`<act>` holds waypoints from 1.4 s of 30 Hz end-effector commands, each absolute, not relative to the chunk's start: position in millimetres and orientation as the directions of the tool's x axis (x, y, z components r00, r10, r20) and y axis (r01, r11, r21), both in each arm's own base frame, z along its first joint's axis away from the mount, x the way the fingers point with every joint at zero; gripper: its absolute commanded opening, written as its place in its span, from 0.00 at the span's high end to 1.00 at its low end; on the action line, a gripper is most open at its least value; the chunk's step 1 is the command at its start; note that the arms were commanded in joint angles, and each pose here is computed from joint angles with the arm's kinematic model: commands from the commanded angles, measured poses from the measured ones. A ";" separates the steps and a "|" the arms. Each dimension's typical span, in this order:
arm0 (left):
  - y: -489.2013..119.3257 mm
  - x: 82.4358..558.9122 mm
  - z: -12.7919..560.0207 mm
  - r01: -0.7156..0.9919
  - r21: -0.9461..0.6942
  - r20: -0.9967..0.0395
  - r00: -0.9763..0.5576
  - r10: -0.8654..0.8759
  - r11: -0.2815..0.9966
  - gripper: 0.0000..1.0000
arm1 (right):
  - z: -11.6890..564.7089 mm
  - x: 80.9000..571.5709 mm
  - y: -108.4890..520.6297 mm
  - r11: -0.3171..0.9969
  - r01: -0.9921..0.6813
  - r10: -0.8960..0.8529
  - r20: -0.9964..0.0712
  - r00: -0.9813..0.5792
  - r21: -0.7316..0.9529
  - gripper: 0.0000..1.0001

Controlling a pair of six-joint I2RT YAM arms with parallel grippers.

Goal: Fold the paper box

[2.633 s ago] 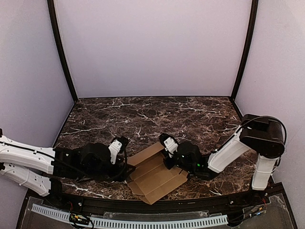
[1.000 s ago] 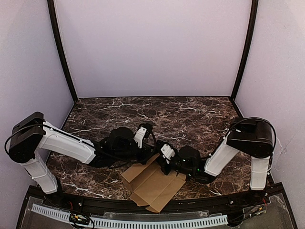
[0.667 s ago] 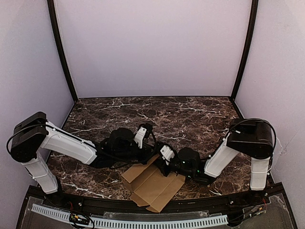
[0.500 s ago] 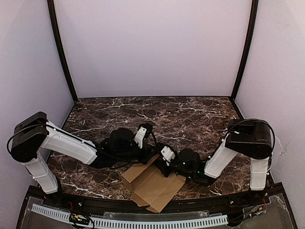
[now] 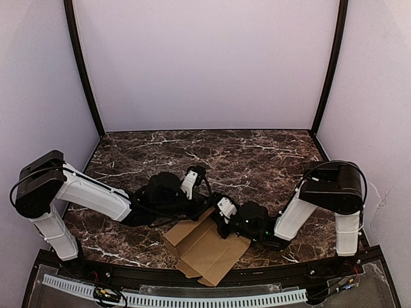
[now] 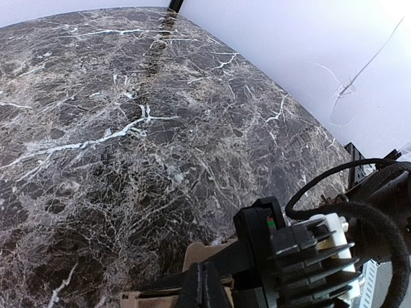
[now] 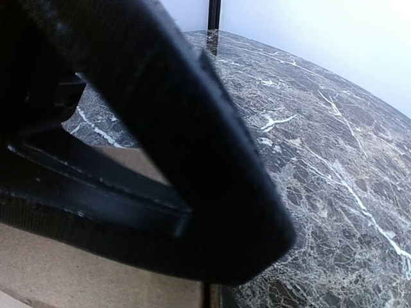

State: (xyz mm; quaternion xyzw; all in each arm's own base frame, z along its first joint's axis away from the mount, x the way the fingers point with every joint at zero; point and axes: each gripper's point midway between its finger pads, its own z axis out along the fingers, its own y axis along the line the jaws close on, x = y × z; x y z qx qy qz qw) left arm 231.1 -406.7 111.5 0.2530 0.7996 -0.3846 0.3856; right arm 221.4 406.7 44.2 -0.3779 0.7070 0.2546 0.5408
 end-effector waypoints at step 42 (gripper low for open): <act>-371.6 236.5 109.8 0.638 -0.337 -0.798 -0.584 0.150 0.692 0.80 | 57.2 226.2 426.8 0.573 -0.819 -0.199 -0.974 -0.106 -0.029 1.00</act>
